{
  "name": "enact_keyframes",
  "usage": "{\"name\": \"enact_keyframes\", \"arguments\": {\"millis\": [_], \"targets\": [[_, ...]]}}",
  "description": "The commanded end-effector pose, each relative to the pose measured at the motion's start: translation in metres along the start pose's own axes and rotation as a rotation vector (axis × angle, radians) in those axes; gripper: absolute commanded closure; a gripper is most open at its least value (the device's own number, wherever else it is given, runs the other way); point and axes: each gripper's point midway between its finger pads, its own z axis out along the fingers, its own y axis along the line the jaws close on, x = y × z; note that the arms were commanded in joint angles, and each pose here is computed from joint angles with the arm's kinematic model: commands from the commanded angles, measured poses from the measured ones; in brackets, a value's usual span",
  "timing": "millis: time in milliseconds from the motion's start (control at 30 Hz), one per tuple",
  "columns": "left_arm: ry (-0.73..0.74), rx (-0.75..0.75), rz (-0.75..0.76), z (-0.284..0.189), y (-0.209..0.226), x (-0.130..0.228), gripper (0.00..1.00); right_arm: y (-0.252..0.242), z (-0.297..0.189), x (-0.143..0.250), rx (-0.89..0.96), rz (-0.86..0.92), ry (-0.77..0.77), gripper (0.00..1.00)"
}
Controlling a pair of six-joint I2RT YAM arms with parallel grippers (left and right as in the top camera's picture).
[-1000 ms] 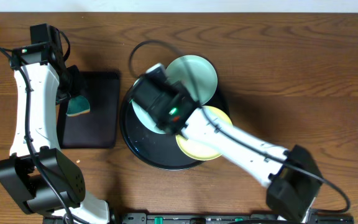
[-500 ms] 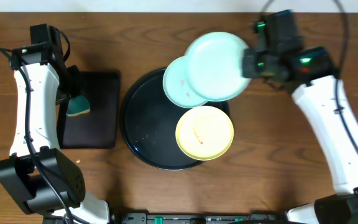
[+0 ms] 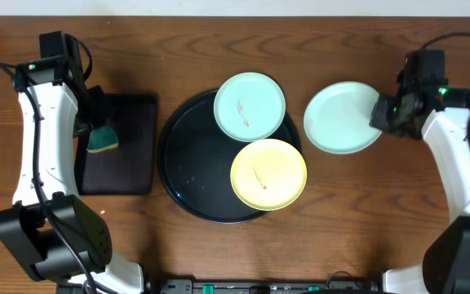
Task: Clean dirty plates on tray and stack at the side
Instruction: 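Lift the scrubbed pale green plate with right gripper and place it right of tray, then release the plate and move right gripper to the yellow plate rim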
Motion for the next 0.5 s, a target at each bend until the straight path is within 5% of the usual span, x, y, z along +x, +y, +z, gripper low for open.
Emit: {"name": "enact_keyframes", "arguments": {"millis": [0, 467], "targets": [[-0.016, 0.002, 0.003, -0.005, 0.000, -0.004, 0.92, -0.015, 0.024, 0.012, 0.034, 0.007, 0.007, 0.99], [-0.016, 0.002, 0.003, -0.005, 0.000, -0.004, 0.93, -0.038, 0.073, 0.030, 0.097, -0.013, -0.078, 0.97]]}}
